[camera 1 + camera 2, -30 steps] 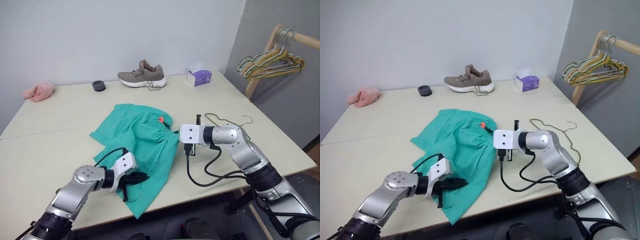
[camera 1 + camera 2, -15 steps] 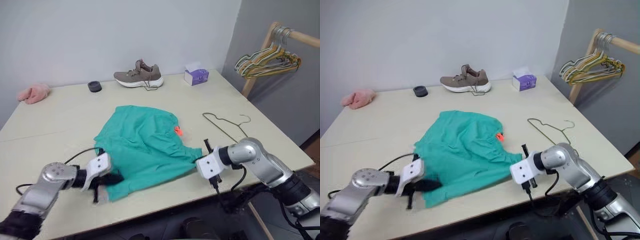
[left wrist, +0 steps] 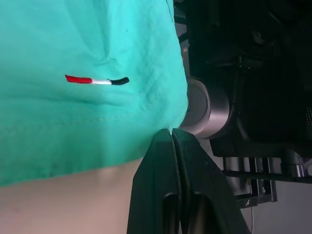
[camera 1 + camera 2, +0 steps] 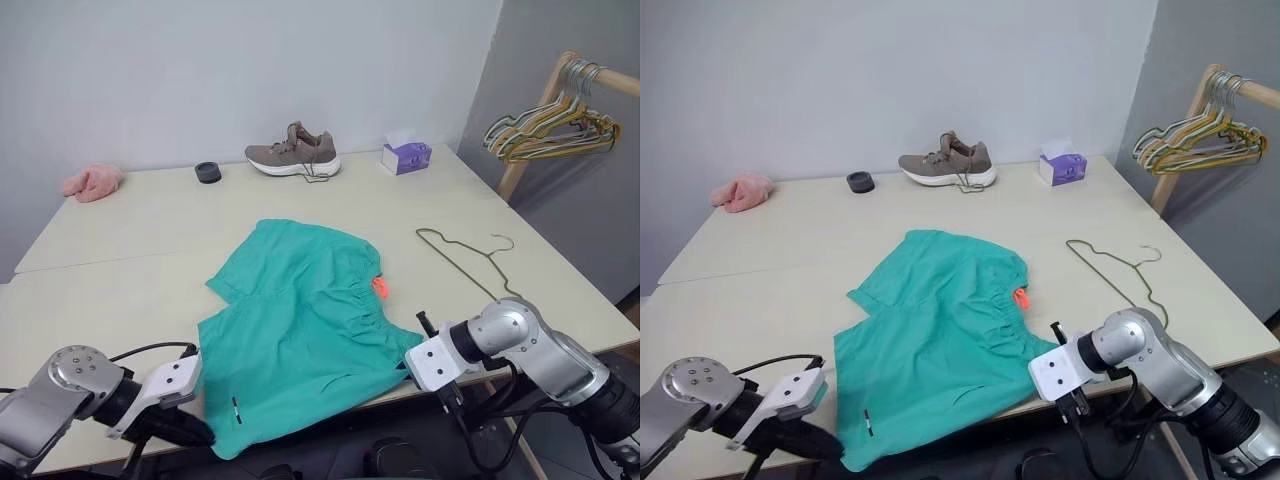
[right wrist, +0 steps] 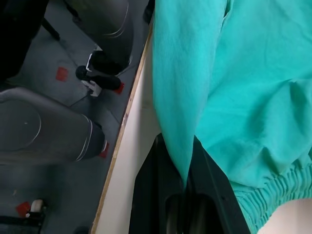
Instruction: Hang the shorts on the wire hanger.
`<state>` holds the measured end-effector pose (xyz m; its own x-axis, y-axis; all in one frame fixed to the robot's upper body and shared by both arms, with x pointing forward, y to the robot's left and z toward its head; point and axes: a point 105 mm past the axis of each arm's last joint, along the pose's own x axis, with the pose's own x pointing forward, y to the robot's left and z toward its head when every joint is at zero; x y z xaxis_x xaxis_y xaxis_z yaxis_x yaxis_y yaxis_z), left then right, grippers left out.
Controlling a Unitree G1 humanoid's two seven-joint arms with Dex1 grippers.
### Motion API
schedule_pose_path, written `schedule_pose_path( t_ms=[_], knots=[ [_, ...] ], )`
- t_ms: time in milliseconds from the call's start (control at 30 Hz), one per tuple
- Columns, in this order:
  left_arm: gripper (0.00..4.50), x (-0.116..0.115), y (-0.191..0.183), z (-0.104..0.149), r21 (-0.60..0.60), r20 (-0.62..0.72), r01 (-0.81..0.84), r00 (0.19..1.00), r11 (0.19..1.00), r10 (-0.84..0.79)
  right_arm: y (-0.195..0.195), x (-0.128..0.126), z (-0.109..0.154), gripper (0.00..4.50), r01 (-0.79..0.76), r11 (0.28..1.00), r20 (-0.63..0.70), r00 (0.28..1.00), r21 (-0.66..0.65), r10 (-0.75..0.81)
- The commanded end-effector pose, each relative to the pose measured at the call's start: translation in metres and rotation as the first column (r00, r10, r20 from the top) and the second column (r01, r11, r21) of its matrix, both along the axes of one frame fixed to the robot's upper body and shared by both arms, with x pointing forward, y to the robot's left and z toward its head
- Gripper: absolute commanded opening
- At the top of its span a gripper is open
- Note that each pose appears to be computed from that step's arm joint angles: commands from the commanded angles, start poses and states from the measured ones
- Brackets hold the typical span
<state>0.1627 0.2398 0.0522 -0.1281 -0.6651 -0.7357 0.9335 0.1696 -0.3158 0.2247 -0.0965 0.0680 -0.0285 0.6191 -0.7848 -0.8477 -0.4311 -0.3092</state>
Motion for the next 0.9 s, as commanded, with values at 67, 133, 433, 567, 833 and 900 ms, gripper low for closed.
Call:
schedule_pose_path(
  t_ms=[67,133,433,567,833,900],
  knots=[
    [0.41,-0.001,-0.010,0.013,-0.040,-0.023,-0.016,1.000,0.999,0.015,0.005,-0.005,0.011,0.61,-0.017,1.000,-0.014,1.000,0.010,0.018],
    [0.92,-0.001,-0.010,0.015,-0.049,-0.032,-0.036,0.999,0.998,0.034,0.005,-0.009,0.016,1.29,-0.009,1.000,-0.043,0.999,0.024,0.010],
    [3.70,0.022,-0.017,0.047,-0.206,0.008,-0.164,0.986,0.965,0.169,0.007,-0.011,0.075,3.43,0.297,0.904,-0.335,0.923,0.308,-0.189],
    [3.99,0.062,-0.023,0.065,-0.339,0.129,-0.268,0.936,0.902,0.327,-0.015,0.033,0.093,3.43,0.577,0.700,-0.413,0.809,0.421,-0.418],
    [3.99,0.133,-0.057,0.109,-0.513,0.376,-0.269,0.783,0.815,0.496,-0.155,0.121,0.087,3.43,0.859,0.025,-0.303,0.207,0.512,-0.930],
    [3.99,0.135,-0.066,0.113,-0.514,0.396,-0.241,0.785,0.823,0.476,-0.183,0.126,0.081,3.43,0.857,-0.081,-0.281,0.076,0.509,-0.957]
  ],
)
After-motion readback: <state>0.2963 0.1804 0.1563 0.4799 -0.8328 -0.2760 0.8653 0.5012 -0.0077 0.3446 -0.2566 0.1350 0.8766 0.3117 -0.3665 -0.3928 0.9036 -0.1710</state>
